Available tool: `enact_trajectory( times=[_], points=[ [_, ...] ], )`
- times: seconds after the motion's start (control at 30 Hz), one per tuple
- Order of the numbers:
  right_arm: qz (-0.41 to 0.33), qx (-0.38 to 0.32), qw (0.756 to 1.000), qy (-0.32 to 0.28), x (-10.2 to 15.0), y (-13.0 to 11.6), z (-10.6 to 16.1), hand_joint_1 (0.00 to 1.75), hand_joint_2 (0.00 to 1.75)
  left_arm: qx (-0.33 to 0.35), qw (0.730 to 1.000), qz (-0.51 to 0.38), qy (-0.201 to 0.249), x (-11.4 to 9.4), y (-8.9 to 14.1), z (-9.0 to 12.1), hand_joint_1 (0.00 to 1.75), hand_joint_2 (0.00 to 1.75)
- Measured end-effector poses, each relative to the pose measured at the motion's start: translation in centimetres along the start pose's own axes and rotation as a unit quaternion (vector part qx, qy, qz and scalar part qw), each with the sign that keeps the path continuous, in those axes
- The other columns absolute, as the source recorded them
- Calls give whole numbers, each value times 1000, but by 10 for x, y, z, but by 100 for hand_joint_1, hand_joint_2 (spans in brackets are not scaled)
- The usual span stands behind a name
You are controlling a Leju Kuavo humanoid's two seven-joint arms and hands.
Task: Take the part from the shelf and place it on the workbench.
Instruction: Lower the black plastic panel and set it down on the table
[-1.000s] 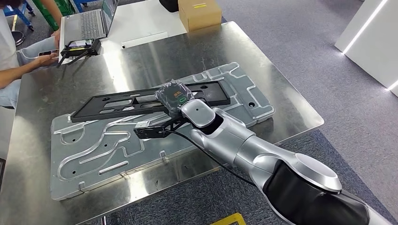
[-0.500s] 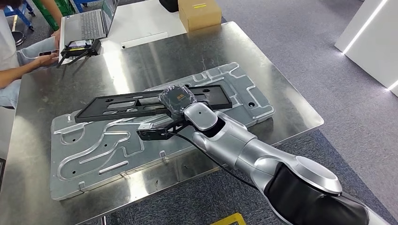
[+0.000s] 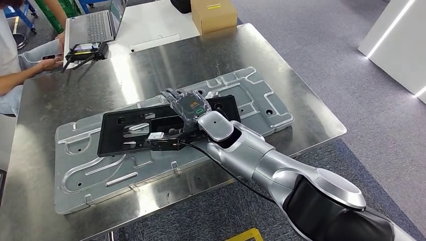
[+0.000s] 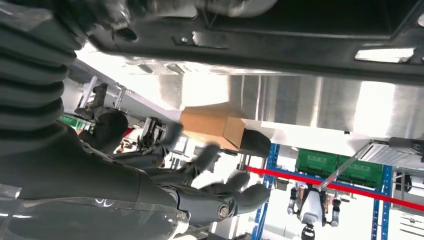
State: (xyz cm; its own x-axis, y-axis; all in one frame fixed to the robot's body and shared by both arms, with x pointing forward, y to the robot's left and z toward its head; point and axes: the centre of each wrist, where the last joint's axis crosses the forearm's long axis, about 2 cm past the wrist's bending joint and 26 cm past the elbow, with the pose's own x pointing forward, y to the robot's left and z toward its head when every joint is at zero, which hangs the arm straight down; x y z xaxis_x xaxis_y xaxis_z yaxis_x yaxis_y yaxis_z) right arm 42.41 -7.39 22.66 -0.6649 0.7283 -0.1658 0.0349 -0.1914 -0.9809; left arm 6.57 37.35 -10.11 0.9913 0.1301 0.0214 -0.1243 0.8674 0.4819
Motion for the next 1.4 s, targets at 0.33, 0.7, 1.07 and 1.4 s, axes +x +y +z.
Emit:
enact_trajectory(
  times=[0.33, 0.7, 1.07, 1.4],
  points=[
    [0, 0, 1000, 1, 0, 1, 0, 0, 0, -2, 1000, 3, -4, 0, 0, 0, 0, 0],
    [-1, 3, 1000, 2, -1, 3, 1, 0, 0, -8, 1000, 4, -11, 0, 0, 0, 0, 0],
    [-1, 5, 1000, 1, -1, 5, 2, 0, 0, -22, 1000, 7, -12, 0, -1, 0, 0, 0],
    [-1, 9, 1000, 3, -4, 8, 4, 0, 0, -29, 999, 6, -15, 0, -2, 0, 0, 0]
  ],
)
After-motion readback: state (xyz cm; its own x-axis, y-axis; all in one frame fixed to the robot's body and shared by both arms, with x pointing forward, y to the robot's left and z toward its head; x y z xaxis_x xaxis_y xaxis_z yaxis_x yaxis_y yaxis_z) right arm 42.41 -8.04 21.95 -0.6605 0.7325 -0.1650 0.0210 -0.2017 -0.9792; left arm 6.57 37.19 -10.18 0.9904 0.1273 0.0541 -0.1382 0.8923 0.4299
